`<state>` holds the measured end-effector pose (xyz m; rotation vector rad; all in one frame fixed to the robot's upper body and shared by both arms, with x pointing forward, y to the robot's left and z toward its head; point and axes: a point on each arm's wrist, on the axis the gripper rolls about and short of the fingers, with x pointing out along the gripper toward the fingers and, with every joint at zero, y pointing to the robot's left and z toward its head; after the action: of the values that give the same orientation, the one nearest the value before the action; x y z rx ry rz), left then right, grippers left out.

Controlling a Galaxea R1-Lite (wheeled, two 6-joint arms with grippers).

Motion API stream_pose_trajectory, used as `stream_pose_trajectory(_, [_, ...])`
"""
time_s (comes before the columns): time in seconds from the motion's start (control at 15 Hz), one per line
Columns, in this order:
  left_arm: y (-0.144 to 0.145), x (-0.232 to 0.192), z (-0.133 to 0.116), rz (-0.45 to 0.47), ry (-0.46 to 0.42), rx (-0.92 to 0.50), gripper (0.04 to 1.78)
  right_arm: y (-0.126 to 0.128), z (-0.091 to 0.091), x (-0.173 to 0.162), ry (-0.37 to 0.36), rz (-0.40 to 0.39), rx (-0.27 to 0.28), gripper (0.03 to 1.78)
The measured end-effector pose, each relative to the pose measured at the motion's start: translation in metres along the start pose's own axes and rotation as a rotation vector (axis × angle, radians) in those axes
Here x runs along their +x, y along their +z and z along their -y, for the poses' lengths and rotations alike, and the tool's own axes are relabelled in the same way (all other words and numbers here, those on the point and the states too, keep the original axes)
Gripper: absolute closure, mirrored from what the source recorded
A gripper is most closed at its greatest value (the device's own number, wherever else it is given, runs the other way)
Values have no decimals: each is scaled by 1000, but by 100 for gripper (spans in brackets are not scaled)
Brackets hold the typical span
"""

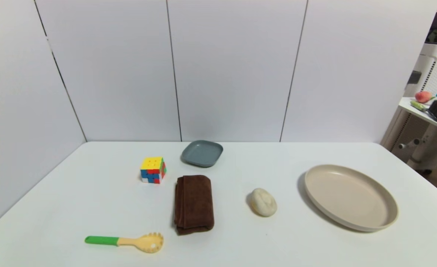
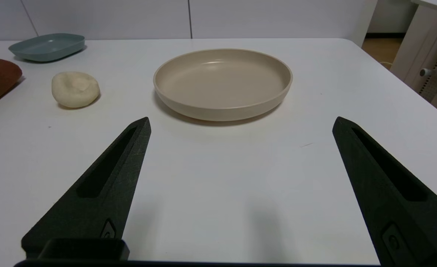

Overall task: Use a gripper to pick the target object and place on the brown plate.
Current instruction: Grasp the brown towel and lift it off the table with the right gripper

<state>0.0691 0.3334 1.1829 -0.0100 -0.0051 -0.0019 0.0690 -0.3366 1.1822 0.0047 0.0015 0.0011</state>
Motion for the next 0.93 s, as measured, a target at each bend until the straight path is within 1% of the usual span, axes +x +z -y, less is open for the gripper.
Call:
stream_pose_trajectory(0.2, [0, 0, 0, 0, 0, 0, 13, 1, 0, 0, 3, 5, -10, 12])
stream_pose_trajectory(0.27, [0, 0, 0, 0, 0, 0, 13, 8, 0, 0, 6, 17, -12, 12])
stream_pose_trajectory(0.4, [0, 0, 0, 0, 0, -1, 13, 35, 0, 0, 16, 26, -21, 12])
stream_pose_trajectory(0.53, [0, 0, 0, 0, 0, -2, 13, 78, -1, 10, 57, 5, -46, 12])
stream_pose_trajectory(0.6, [0, 0, 0, 0, 0, -2, 13, 104, -2, 20, 98, -11, -63, 12])
stream_pose_trajectory(0.73, [0, 0, 0, 0, 0, -2, 13, 161, -7, 51, 236, -45, -90, 12])
stream_pose_trajectory(0.8, [0, 0, 0, 0, 0, -2, 13, 184, -11, 67, 304, -65, -96, 12])
stream_pose_trajectory(0.87, [0, 0, 0, 0, 0, -2, 13, 206, -18, 89, 389, -103, -103, 12])
stream_pose_trajectory(0.93, [0, 0, 0, 0, 0, -1, 13, 223, -28, 110, 470, -149, -109, 12])
